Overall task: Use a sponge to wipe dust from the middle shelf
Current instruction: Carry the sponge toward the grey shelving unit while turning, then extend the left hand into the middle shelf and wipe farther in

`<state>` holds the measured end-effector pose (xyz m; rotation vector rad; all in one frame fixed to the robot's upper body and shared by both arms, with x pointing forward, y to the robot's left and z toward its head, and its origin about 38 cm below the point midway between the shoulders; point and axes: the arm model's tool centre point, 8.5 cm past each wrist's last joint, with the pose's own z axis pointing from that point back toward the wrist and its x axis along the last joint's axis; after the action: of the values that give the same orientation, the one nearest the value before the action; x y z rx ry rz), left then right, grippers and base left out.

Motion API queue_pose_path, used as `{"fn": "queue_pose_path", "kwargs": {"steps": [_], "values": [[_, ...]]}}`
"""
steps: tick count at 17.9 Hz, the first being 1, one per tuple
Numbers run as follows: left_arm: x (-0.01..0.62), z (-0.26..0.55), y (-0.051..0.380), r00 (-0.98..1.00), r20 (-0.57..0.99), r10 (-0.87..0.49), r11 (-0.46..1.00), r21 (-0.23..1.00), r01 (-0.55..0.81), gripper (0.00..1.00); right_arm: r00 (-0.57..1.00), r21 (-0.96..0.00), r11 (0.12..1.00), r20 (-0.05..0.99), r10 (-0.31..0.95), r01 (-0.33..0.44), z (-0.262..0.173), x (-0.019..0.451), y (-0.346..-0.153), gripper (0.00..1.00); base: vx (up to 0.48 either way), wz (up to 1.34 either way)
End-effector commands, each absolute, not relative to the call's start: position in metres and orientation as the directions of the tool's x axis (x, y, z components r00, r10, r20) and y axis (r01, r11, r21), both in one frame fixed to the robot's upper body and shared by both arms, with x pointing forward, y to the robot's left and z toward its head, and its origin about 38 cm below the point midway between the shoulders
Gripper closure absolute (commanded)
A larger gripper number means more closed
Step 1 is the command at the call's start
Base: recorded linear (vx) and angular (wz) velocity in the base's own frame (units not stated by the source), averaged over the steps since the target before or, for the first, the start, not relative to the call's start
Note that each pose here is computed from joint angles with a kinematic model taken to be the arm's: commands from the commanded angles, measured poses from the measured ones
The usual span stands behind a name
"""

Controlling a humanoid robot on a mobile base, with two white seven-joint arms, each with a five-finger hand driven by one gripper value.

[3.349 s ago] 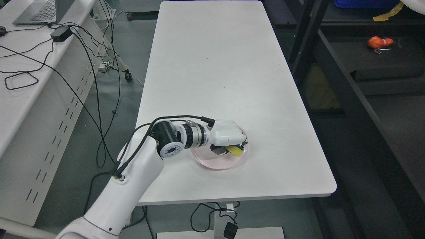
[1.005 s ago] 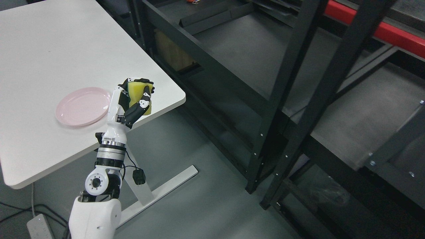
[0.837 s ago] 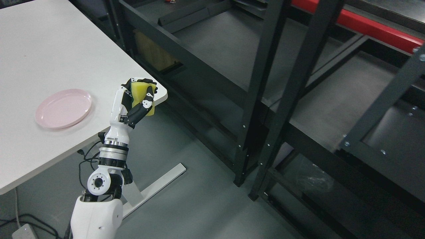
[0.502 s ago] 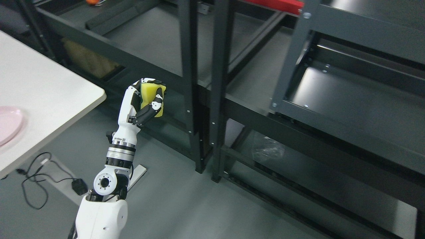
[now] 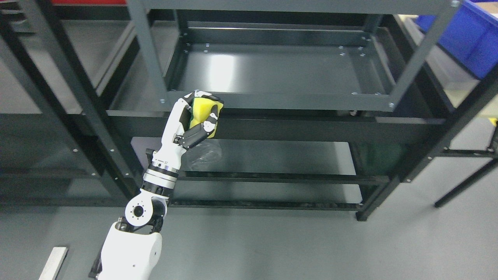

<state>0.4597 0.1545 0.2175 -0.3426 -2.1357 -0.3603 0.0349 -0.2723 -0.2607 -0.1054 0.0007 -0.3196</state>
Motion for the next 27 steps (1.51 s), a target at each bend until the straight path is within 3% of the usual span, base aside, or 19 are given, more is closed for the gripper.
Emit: {"fn": "queue_pose_path", "kwargs": {"steps": [1,7,10,13,18,21,25,27], "values": [[0.455,0.253,0.082,-0.643,0.765,0.033,0.782,0.381,0.494,0.97,0.949,-0.112,0.942,0.039,-0.313,0.316,-0.260,0.041,-0.284,0.00,-0.111,-0.71],[0.476,0.335,0.065,-0.787,0.612,-0.084,0.715,0.587,0.380,0.97,0.949,-0.112,0.943,0.039,-0.312,0.314,-0.260,0.041,-0.284,0.00,-0.048,-0.27],[0.475,0.380,0.043,-0.884,0.409,-0.225,0.535,0.810,0.239,0.97,0.949,-0.112,0.943,0.039,-0.312,0.314,-0.260,0.041,-0.284,0.00,0.037,0.24],[0.452,0.396,-0.010,-0.948,0.251,-0.193,0.328,0.928,0.179,0.97,0.949,-0.112,0.942,0.039,-0.313,0.316,-0.260,0.041,-0.284,0.00,0.037,0.23],[0.437,0.458,-0.066,-0.976,-0.073,-0.203,0.159,0.982,-0.106,0.98,0.949,-0.112,0.942,0.039,-0.313,0.316,-0.260,0.041,-0.284,0.00,0.035,0.16],[0.436,0.443,-0.080,-0.949,-0.215,-0.231,0.061,0.970,-0.235,0.98,0.949,-0.112,0.942,0.039,-0.313,0.316,-0.260,0.041,-0.284,0.00,0.007,0.00],[0.481,0.426,-0.061,-0.907,-0.216,-0.362,0.001,0.973,-0.232,0.98,0.949,-0.112,0.942,0.039,-0.313,0.316,-0.260,0.041,-0.284,0.00,-0.012,0.00],[0.503,0.432,-0.042,-0.887,-0.162,-0.433,0.060,0.976,-0.208,0.98,0.949,-0.112,0.942,0.039,-0.313,0.316,-0.260,0.041,-0.284,0.00,-0.017,-0.01]]}}
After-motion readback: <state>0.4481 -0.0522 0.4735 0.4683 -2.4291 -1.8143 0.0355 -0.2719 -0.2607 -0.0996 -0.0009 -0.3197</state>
